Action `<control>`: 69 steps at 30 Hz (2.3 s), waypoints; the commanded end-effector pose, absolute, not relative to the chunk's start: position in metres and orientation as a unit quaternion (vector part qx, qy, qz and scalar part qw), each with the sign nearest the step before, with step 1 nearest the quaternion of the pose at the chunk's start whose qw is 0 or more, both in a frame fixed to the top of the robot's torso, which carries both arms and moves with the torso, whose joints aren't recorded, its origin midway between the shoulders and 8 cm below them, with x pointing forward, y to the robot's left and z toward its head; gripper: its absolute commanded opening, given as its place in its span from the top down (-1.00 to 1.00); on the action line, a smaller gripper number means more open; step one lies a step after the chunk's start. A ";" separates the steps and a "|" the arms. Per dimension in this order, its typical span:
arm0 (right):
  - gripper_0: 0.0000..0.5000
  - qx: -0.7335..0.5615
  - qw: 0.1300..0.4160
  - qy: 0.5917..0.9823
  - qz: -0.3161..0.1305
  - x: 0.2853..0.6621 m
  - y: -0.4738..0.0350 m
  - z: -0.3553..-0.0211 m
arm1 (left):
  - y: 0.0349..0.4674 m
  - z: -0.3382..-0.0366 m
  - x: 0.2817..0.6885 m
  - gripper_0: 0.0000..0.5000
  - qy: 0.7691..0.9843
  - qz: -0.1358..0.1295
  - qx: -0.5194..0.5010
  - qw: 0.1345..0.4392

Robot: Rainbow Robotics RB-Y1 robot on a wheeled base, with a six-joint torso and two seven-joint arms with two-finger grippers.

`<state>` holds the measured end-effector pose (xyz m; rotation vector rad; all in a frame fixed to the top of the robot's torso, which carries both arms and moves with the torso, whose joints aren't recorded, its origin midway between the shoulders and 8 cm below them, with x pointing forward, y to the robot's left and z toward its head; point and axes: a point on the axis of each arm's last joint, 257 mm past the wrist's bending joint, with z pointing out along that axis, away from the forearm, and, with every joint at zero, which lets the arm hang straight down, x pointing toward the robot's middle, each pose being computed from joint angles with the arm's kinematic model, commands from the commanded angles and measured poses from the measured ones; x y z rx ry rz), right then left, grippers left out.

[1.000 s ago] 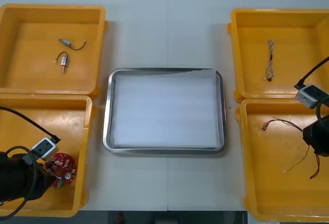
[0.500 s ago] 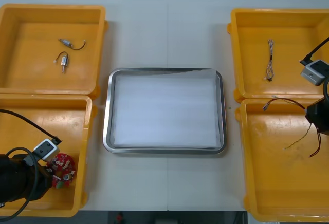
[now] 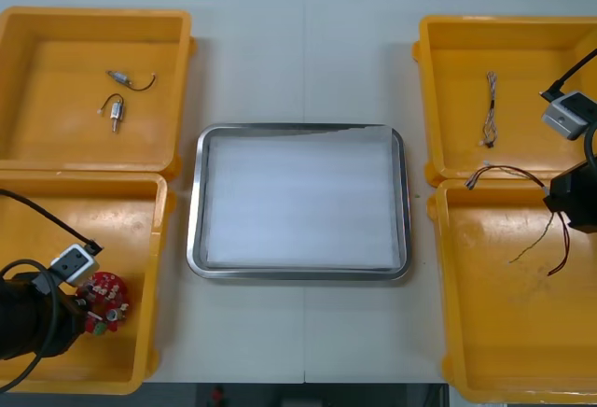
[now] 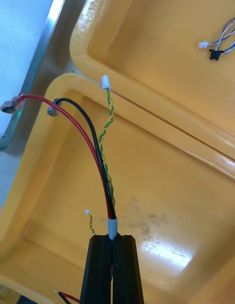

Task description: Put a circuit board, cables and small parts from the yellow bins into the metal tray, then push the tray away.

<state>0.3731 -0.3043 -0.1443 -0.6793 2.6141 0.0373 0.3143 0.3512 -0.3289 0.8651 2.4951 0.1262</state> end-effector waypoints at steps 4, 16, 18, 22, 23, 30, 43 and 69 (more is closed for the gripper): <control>1.00 -0.242 0.241 0.940 -0.008 0.377 -0.312 -0.113 | 0.383 -0.259 0.345 1.00 0.938 0.060 0.230 0.251; 1.00 -0.240 0.241 0.940 -0.016 0.376 -0.317 -0.105 | 0.411 -0.170 0.354 1.00 0.959 0.058 0.143 0.237; 1.00 -0.240 0.241 0.940 -0.017 0.376 -0.317 -0.105 | 0.409 -0.161 0.354 1.00 0.962 0.048 0.132 0.234; 1.00 -0.240 0.242 0.940 -0.017 0.376 -0.317 -0.104 | 0.406 -0.138 0.361 1.00 0.965 0.034 0.111 0.234; 1.00 -0.240 0.242 0.940 -0.017 0.376 -0.317 -0.104 | 0.406 -0.134 0.363 1.00 0.965 0.034 0.108 0.237; 1.00 -0.240 0.242 0.940 -0.017 0.376 -0.317 -0.104 | 0.396 -0.113 0.370 1.00 0.970 0.006 0.040 0.241; 1.00 -0.240 0.242 0.940 -0.017 0.376 -0.317 -0.104 | 0.328 -0.112 0.418 1.00 0.965 -0.060 -0.094 0.235; 1.00 -0.240 0.242 0.940 -0.017 0.376 -0.317 -0.104 | 0.158 -0.188 0.422 1.00 0.964 -0.095 -0.100 0.229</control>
